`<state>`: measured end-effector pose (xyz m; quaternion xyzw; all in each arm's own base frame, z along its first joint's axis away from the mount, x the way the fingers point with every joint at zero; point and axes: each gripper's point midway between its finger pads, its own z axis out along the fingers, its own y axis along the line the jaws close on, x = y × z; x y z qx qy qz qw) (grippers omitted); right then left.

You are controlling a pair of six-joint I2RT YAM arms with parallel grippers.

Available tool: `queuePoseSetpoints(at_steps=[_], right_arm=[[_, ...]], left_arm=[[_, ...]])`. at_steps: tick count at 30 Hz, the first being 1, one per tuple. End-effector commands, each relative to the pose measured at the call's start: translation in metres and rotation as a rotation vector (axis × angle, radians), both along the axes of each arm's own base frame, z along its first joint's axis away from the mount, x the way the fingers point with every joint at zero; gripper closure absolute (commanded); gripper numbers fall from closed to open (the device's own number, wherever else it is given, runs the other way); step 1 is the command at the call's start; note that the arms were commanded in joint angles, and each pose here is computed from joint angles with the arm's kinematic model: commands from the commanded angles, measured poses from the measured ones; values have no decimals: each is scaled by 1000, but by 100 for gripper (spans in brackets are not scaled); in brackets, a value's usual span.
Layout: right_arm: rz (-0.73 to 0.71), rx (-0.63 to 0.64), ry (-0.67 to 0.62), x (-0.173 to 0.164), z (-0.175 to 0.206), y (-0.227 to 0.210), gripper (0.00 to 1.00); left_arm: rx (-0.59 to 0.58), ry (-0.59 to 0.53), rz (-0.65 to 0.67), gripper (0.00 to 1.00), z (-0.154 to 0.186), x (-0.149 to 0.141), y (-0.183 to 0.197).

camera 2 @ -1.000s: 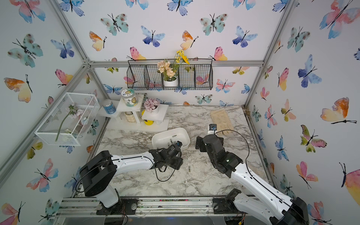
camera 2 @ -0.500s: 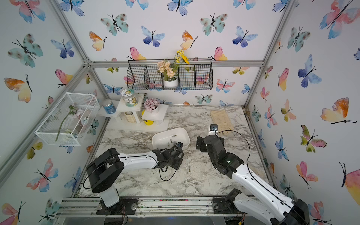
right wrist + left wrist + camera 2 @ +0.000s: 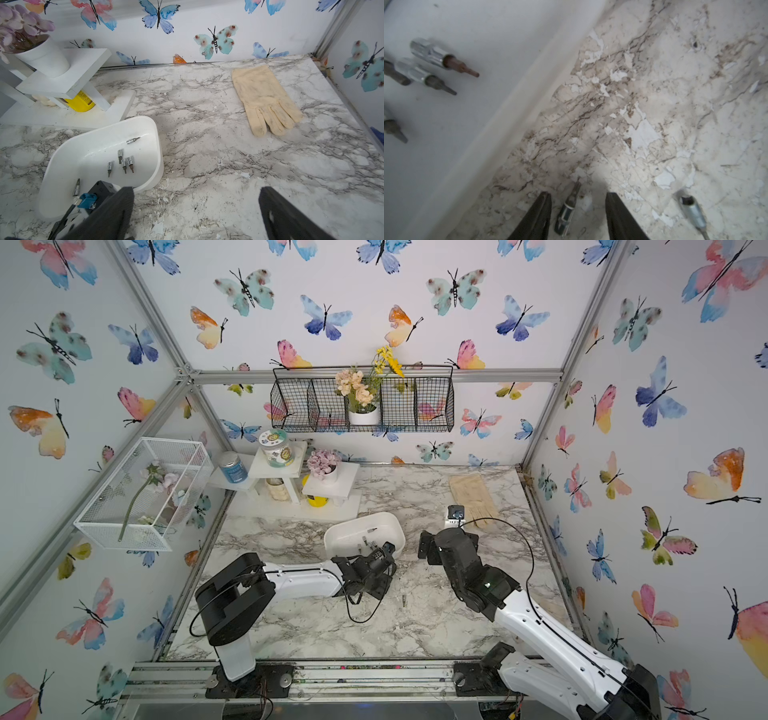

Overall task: Put the bit on the desktop into the storage box
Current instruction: Pick up the screwdriver bit from the center of the board.

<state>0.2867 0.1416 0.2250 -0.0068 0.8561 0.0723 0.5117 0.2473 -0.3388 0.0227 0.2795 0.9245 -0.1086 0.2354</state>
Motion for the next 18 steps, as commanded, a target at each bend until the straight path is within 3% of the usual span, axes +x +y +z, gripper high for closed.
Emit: queuePoseSetpoints(at_steps=[1, 18], right_arm=[[-38, -8, -3, -1, -3, -10, 1], [-35, -1, 3, -1, -5, -8, 1]], left_arm=[[22, 23, -3, 57, -5, -3, 3], [44, 35, 17, 67, -3, -9, 16]])
